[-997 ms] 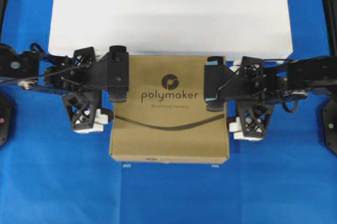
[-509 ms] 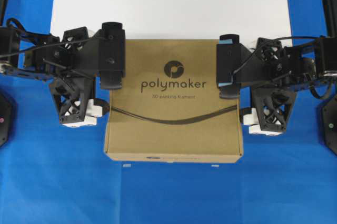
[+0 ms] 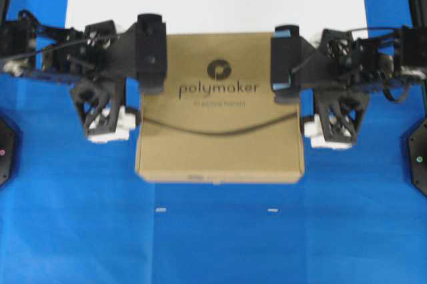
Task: Place the cardboard box on the stand after clamping it between your arms.
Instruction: 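Lift the clamped box and carry it back toward the white stand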
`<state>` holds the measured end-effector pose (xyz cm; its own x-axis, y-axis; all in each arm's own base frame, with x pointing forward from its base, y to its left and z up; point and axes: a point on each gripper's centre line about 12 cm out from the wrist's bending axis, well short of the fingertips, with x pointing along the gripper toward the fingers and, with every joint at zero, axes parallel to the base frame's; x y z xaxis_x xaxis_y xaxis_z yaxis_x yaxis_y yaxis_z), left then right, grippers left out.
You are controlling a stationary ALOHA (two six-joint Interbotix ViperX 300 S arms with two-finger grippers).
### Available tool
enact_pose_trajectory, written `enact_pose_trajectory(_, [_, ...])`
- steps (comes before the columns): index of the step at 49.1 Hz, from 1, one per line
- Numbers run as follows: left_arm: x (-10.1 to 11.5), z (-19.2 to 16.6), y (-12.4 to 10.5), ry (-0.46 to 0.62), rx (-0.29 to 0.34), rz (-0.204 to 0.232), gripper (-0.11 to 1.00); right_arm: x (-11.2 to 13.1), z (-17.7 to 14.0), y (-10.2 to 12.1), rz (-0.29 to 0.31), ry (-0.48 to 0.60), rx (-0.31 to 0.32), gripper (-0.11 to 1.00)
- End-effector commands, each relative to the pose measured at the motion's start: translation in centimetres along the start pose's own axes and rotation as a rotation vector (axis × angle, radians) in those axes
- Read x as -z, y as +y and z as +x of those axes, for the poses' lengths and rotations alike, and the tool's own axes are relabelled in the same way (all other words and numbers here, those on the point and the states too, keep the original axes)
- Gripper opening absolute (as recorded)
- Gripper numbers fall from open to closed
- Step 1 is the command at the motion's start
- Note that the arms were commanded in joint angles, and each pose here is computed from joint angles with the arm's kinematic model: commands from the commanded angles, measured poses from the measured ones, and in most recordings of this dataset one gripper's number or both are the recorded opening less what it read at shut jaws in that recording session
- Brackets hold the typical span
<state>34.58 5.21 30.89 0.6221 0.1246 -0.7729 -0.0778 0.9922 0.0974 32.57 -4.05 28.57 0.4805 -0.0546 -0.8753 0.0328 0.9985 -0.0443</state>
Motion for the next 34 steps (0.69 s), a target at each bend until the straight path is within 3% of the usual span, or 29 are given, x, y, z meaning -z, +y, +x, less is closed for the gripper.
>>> enact_pose_trajectory(1, [-4.7,-2.1,0.8,-0.186,-0.018,-0.009,0.81,-3.4,-0.9,-0.6,0.003,-0.200,0.021,0.98])
enact_pose_trajectory(8, [-5.2,-1.8,2.1,-0.208,-0.046,-0.001,0.81,-3.4,-0.1,-1.7,0.006,-0.198,0.037,0.98])
enact_pose_trajectory(19, [-5.5,-0.9,4.6,-0.206,-0.093,-0.040,0.81,-3.6,0.7,-4.2,0.025,-0.221,0.080,0.98])
enact_pose_trajectory(34, [-6.0,0.4,7.4,-0.223,-0.146,-0.040,0.81,-3.3,1.9,-7.6,0.040,-0.222,0.125,0.98])
